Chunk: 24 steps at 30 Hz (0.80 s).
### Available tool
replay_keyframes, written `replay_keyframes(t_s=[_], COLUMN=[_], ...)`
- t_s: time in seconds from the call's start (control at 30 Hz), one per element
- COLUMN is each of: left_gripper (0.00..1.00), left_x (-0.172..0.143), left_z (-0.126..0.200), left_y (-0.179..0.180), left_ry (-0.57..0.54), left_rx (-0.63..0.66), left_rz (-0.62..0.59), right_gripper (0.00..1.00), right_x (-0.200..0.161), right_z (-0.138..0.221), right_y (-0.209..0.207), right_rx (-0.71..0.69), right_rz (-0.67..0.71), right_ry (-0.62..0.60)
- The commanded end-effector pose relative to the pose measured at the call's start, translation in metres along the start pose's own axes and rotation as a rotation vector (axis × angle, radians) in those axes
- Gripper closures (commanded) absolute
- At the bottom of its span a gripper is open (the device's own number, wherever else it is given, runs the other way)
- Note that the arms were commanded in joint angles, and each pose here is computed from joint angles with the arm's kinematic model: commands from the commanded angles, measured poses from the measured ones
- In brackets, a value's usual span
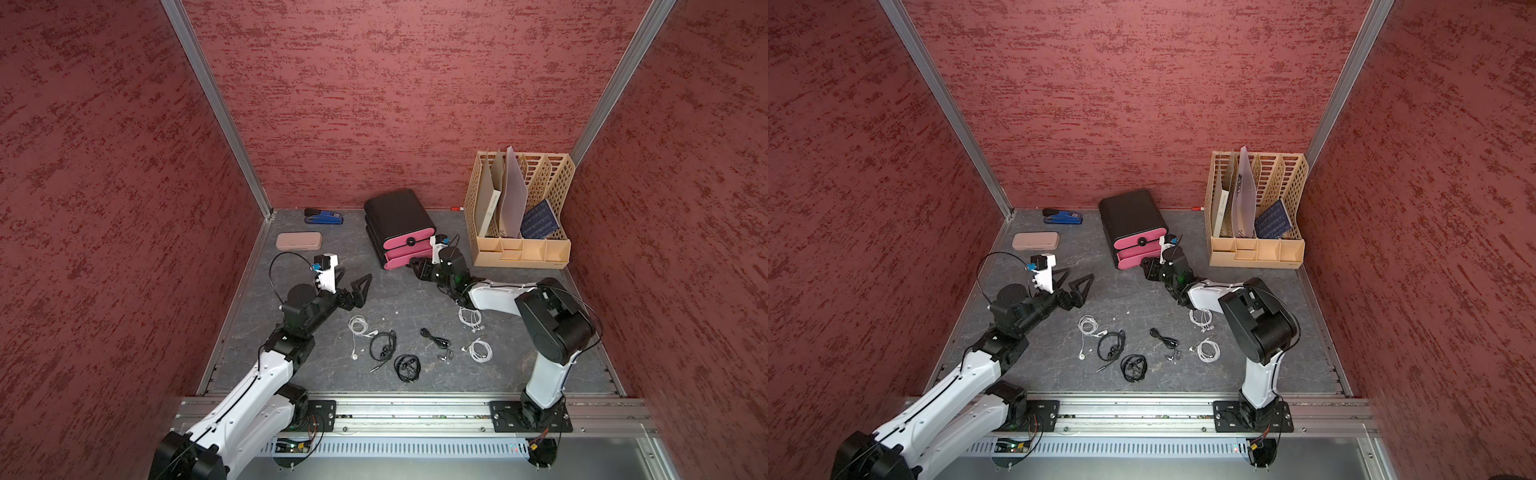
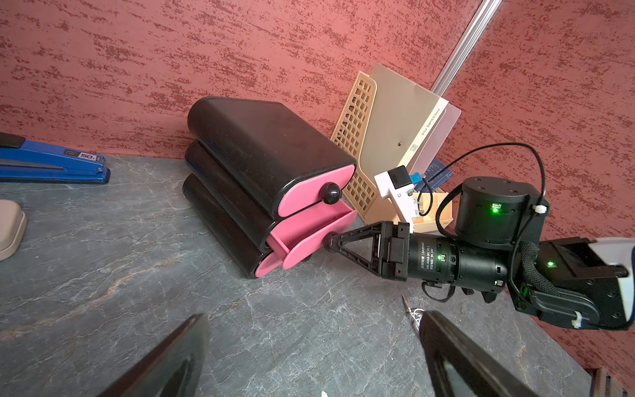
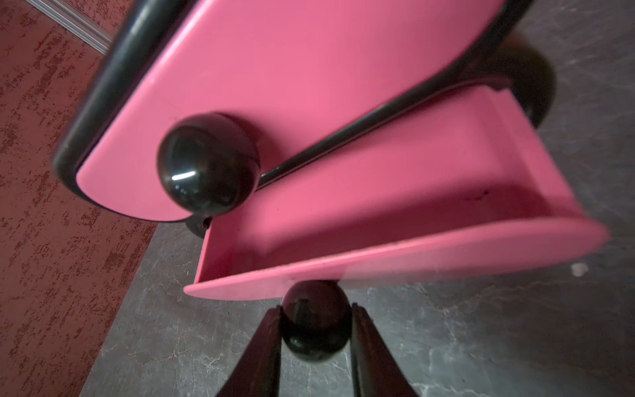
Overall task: Place the wired earphones into the drawer by color
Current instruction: Open the drawer in the storage box.
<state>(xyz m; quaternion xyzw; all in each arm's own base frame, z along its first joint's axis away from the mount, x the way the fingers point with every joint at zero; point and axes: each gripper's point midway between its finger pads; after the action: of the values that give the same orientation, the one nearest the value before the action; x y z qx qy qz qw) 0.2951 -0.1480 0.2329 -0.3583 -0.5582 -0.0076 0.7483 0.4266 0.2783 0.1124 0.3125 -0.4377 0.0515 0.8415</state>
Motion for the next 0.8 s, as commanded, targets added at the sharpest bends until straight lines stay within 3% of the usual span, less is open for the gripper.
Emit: replay_keyframes(t_s=[0.0, 0.77], left_gripper=[0.00, 0.00], left_x=[0.000, 0.001], left_z=[0.002, 0.004], left_y=[0.002, 0.001], left_ry=[-0.011, -0.016], left_rx=[0.006, 0.004], left_rz=[-0.020, -0.020], right_gripper=[0.70, 0.70], right_x=[0.001, -0.032], right_z=[0.010, 0.047], right_y=[0.002, 0.006], right_rx=[-0.009, -0.008], right_rz=[0.002, -0.014], right_ry=[-0.013, 0.031])
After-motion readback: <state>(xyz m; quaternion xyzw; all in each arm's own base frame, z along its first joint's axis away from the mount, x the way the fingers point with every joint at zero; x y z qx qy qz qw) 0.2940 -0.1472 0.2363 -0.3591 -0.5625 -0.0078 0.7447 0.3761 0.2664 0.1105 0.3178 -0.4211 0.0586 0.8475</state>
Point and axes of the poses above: each gripper's point midway between its finger pads, its own z axis back along the fingers, its own y axis along the line the jaws close on, x = y × z, and after that the axes turned 10 degrees about z, right-handed
